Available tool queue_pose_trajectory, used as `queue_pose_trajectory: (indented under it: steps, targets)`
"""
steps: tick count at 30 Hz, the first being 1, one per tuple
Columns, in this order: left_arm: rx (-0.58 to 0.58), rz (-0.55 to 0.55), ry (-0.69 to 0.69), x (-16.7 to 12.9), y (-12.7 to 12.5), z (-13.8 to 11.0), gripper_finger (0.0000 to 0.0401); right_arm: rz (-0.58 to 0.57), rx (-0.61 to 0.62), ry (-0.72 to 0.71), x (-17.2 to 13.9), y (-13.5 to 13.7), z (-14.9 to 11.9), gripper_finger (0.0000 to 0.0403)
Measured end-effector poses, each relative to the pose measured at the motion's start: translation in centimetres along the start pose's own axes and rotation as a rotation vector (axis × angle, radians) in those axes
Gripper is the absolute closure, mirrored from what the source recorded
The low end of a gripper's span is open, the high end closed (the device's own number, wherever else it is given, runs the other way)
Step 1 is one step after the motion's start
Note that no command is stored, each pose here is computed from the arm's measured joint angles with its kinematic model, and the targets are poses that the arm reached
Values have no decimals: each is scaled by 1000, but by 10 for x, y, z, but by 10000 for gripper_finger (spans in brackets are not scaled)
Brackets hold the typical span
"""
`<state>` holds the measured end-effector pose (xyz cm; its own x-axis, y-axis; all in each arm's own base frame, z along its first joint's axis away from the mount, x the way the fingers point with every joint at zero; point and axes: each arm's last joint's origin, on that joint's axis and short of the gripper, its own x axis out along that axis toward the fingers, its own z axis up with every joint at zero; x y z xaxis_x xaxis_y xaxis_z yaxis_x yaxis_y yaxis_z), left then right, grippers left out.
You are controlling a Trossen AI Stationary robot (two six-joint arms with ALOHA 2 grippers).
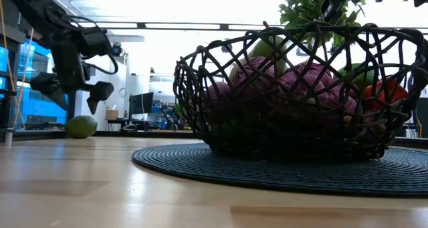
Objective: Build produce basket
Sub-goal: Put the green lime into the basket
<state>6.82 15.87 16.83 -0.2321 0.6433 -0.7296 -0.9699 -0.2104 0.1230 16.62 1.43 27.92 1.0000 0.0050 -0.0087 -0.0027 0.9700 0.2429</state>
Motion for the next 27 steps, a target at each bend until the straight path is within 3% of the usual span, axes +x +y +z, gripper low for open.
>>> queue_pose_trajectory:
  steps: [13,27]
  targets:
    - [36,-97,189,35,-6,-5,36,-14,8,-3,0,0,0,403]
    - [58,-118,177,37,-9,-4,44,-28,16,-7,0,-1,0,403]
